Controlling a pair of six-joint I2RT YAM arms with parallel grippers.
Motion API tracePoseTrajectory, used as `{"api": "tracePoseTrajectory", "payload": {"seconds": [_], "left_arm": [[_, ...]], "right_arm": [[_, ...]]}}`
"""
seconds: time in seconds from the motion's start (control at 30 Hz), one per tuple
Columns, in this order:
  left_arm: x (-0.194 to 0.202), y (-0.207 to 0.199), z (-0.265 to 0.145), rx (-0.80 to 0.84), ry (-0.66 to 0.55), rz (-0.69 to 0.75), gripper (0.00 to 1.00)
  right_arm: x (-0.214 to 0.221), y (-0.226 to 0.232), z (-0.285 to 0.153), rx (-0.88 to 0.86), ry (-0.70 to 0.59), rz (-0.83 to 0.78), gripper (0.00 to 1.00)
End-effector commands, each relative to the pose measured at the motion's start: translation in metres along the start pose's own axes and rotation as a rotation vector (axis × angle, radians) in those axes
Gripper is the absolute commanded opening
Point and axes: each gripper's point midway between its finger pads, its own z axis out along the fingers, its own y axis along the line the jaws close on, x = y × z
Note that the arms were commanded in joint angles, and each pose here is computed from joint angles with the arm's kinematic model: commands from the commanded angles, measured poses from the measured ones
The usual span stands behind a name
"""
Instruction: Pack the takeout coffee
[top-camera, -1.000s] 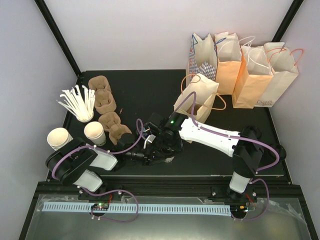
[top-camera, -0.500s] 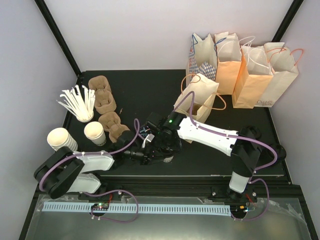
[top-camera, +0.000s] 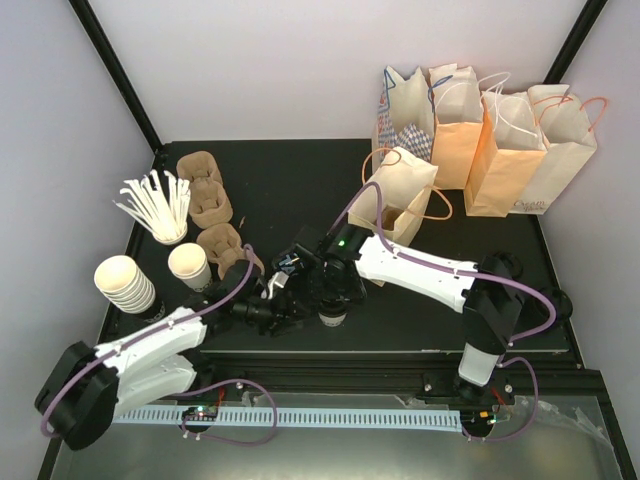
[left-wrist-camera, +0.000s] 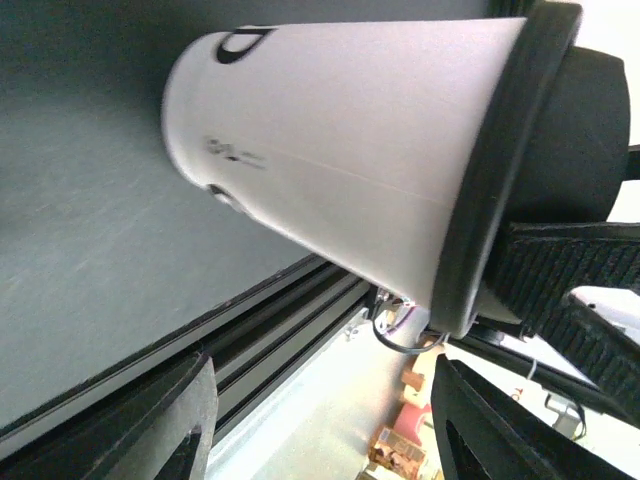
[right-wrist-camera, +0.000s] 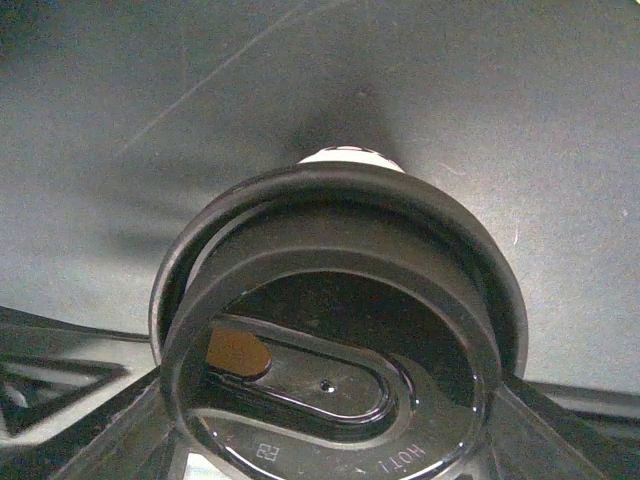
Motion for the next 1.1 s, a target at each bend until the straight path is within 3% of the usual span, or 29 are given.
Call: {"api": "tracePoseTrajectory", "payload": {"seconds": [0.0, 0.27, 0.37, 0.53, 0.73, 0.9, 1.07], "left_arm": [[0.010, 0.022, -0.024, -0.145, -0.015, -0.099, 0.61], [-0.009, 0.006, -0.049, -0.089, -0.152, -0.062, 0.60], [-0.023, -0.006, -0.052, -0.033, -0.185, -0.028, 0.60], [-0.037, -0.029, -0.050, 0.035, -0.146, 0.031, 0.60], [-0.047, -0.041, -0.034, 0.104, -0.074, 0.077, 0.60], [-0.053, -0.047, -0.025, 0.139, -0.037, 0.095, 0.59], [-0.053, -0.053, -0.013, 0.161, 0.011, 0.106, 0.51]], "right_arm": [[0.013, -0.019, 0.049, 0.069, 0.080, -0.217, 0.54], [0.007, -0.049, 0.021, 0.136, 0.005, -0.734, 0.58], [0.004, -0.054, 0.012, 0.140, -0.043, -0.854, 0.60], [-0.007, -0.040, 0.000, 0.086, -0.142, -0.883, 0.66], [-0.014, -0.022, 0.007, 0.056, -0.167, -0.955, 0.40], [-0.019, -0.016, 0.002, 0.029, -0.230, -0.986, 0.42], [-0.015, -0.015, 0.005, 0.007, -0.229, -1.025, 0.42]]}}
